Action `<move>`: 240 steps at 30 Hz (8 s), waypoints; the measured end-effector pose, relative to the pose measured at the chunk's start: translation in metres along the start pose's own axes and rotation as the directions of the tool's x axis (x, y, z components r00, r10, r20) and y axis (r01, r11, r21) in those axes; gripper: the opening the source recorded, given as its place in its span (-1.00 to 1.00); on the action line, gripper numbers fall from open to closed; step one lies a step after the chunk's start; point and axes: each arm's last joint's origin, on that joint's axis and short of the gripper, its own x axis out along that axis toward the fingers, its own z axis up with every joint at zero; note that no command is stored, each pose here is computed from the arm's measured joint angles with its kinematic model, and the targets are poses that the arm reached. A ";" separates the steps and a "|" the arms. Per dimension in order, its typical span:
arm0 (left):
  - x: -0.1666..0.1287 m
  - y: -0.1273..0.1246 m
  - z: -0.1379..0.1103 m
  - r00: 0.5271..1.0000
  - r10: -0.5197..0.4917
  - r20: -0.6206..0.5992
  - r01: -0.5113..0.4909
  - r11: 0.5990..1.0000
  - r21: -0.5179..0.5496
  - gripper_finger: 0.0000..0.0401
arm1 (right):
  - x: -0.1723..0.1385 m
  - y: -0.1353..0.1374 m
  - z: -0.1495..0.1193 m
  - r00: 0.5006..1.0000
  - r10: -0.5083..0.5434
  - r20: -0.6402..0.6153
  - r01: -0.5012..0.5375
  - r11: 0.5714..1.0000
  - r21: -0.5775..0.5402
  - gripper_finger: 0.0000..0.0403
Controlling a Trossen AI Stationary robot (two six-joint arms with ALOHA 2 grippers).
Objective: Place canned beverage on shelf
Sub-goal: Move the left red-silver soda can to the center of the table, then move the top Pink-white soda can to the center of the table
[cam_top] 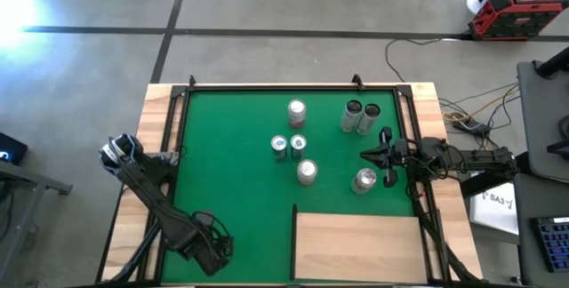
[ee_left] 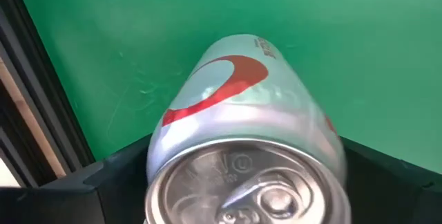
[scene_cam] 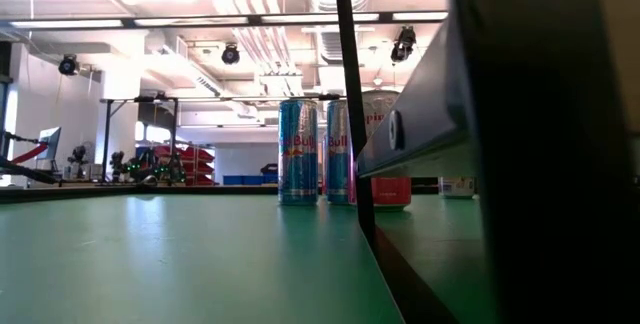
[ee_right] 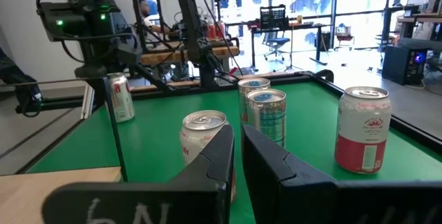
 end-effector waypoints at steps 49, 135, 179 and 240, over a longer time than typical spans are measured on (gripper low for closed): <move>-0.049 -0.089 0.127 0.980 -0.114 0.162 0.088 0.984 0.156 0.44 | 0.000 0.000 0.000 1.000 0.000 0.000 0.000 1.000 -0.001 -0.89; -0.048 -0.169 0.234 0.989 -0.070 0.128 0.127 0.845 -0.519 0.88 | 0.000 0.000 0.000 1.000 0.000 0.000 0.000 1.000 0.000 -0.89; -0.164 -0.151 0.322 0.864 -0.232 0.447 0.022 0.904 0.427 0.77 | 0.000 0.000 0.000 1.000 0.000 0.000 0.000 1.000 -0.001 -0.89; -0.072 -0.187 0.389 0.737 -0.212 0.642 -0.067 0.922 0.382 0.09 | 0.000 0.000 0.000 1.000 0.000 0.000 0.000 1.000 -0.001 -0.89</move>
